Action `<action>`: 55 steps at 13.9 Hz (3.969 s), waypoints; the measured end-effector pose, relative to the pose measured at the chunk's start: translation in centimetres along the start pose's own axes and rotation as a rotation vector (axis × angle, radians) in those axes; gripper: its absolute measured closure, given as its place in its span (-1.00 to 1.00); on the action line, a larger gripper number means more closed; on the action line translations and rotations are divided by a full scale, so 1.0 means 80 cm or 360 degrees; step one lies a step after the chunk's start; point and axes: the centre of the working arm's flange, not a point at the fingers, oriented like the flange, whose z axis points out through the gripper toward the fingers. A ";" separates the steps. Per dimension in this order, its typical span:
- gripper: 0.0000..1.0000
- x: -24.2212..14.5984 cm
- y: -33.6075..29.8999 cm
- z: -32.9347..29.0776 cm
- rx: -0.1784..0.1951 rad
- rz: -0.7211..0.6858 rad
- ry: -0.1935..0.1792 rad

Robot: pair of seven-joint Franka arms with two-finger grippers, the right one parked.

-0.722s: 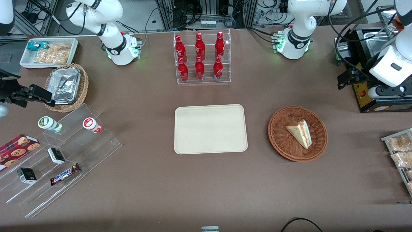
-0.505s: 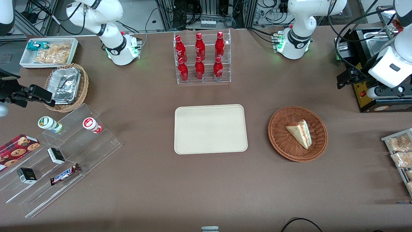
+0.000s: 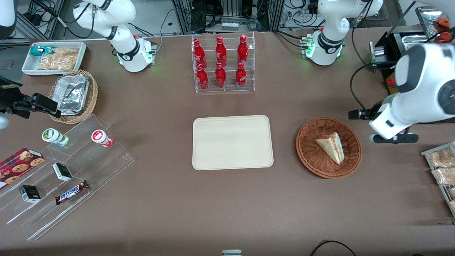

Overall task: Place sandwich from basket to tray
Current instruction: 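Move the left gripper over the sandwich in the woven basket and lower it, then close the left gripper on the wrapped sandwich's edge, then lift the sandwich and carry it with the left gripper over the tray, then lower the sandwich onto the tray and open the left gripper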

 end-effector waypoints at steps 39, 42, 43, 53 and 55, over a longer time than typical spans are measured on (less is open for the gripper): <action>0.71 0.021 0.252 0.114 -0.0011 -0.0294 0.0289; 0.71 0.020 0.362 0.146 0.0009 -0.0254 0.0287; 0.71 0.020 0.391 0.155 0.0009 -0.0269 0.0290; 0.71 -0.044 0.605 0.253 -0.0085 -0.0282 0.0405; 0.72 -0.041 0.603 0.250 -0.0085 -0.0286 0.0413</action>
